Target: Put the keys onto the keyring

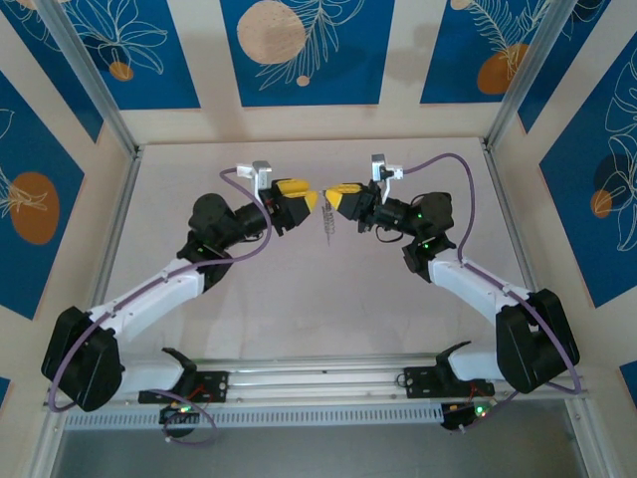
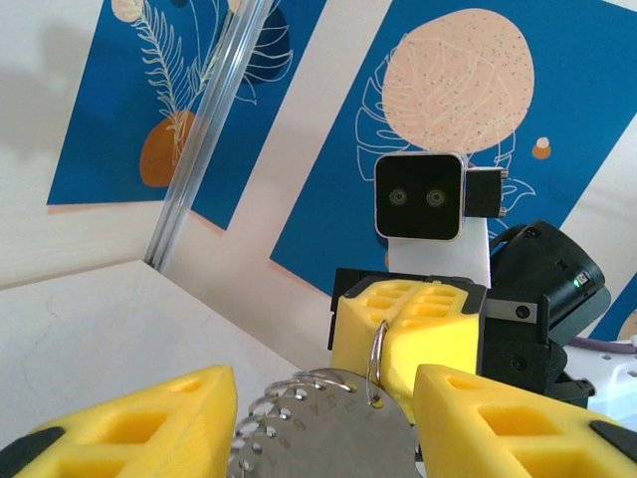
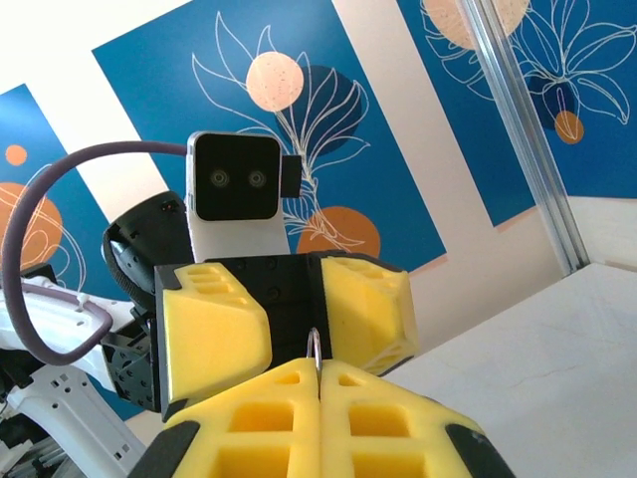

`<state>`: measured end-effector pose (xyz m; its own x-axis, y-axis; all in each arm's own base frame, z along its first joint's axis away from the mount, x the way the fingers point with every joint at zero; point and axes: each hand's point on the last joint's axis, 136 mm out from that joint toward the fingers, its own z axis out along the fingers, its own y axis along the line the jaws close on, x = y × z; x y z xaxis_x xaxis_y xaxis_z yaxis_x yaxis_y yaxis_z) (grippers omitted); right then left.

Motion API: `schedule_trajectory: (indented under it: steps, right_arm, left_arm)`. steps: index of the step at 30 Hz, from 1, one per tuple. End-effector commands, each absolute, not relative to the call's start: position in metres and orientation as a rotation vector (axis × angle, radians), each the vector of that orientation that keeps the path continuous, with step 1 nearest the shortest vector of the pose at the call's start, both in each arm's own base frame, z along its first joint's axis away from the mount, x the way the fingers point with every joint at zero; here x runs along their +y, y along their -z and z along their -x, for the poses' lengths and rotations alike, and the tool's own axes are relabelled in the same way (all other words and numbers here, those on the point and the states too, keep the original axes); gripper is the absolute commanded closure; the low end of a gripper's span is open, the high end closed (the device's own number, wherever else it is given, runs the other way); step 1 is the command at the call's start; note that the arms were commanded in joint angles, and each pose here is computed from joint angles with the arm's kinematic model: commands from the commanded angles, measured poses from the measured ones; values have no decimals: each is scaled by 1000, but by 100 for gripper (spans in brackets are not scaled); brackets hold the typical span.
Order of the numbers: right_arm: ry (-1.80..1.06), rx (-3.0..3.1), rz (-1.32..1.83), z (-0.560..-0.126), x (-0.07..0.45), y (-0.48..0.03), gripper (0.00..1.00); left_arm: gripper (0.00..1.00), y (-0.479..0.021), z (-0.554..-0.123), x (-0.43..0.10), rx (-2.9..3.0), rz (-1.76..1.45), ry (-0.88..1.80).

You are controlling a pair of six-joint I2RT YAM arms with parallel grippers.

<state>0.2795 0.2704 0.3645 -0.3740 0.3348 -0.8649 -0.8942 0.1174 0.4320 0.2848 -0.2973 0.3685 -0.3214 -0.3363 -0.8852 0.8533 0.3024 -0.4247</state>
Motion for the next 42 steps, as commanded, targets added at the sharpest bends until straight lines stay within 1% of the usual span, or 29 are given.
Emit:
schedule_trajectory:
  steps: [1,13,15,16,23,25,31,33,36,39,41,42]
  right_arm:
    - [-1471,1260,607,-279,270,-389,100]
    - [-1480,1256,613,-280,272,-392,100]
    - [-1483,1255,615,-279,273,-392,100]
    - [-1482,1255,615,-279,273,-393,100]
    - [-1487,1264,613,-280,274,-391,100]
    - [-1487,1265,614,-280,274,-390,100]
    - [-1490,1269,614,-281,276,-389,100]
    - [-1491,1270,615,-281,276,-389,100]
    - [-1489,1272,613,-282,276,-389,100]
    - [-1489,1276,612,-282,277,-389,100]
    - [-1484,1287,605,-284,276,-388,100]
    - [-1479,1303,596,-287,275,-386,95]
  left_arm:
    - [50,-398,-276,-299,1315,-549,1347]
    - [49,-405,-273,-308,1283,-584,1421]
    - [50,-405,-273,-309,1279,-586,1434]
    - [52,-406,-273,-309,1274,-587,1437]
    - [73,-407,-272,-312,1265,-599,1467]
    - [75,-408,-271,-313,1263,-607,1475]
    - [75,-404,-271,-315,1270,-617,1488]
    - [77,-403,-271,-316,1272,-618,1488]
    - [86,-403,-271,-316,1270,-618,1489]
    - [99,-403,-272,-315,1268,-616,1485]
    - [100,-403,-272,-315,1267,-619,1481]
    - [100,-403,-272,-315,1268,-623,1477]
